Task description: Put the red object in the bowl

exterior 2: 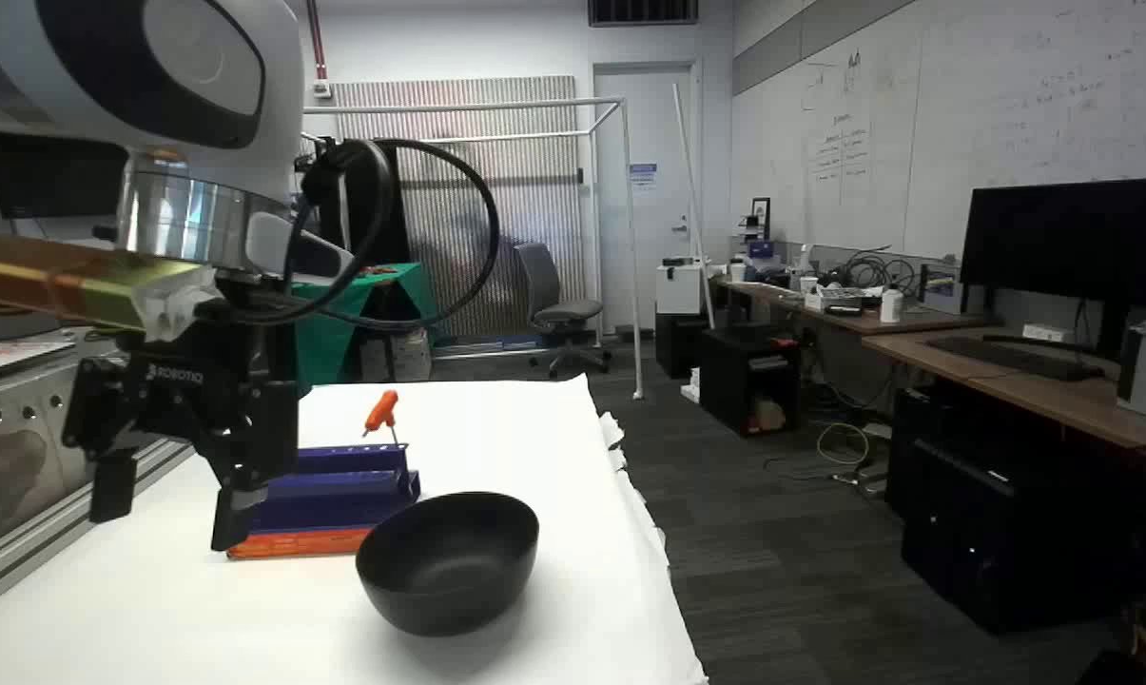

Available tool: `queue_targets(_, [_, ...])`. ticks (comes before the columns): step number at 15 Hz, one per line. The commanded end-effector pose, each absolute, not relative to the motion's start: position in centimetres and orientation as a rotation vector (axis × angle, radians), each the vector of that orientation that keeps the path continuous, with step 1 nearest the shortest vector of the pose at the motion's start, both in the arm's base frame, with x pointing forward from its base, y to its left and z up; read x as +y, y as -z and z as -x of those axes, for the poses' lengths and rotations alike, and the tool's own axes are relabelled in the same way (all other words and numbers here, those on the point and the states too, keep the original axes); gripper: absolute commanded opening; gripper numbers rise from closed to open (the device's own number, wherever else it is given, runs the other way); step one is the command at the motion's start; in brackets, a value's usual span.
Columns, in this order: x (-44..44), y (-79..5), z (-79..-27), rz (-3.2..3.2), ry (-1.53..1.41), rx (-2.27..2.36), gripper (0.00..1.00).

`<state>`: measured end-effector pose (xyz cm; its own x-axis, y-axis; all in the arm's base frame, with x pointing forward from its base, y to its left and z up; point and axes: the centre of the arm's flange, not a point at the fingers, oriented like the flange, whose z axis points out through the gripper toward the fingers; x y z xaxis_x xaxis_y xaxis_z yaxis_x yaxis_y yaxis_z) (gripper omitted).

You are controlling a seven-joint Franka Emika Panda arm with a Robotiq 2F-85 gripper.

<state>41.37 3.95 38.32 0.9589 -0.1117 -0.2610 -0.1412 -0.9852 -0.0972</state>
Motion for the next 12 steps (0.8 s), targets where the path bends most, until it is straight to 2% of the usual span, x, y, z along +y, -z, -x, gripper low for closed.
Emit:
queue_targets(1, [4.0, -38.5, -41.4, 2.995, -0.384, 0.194, 1.0])
queue_targets(10, [4.0, -38.9, -41.7, 2.996, -0.369, 0.193, 1.0])
queue_targets(12, [4.8, -39.2, -44.2, 3.006, -0.325, 0.135, 1.0])
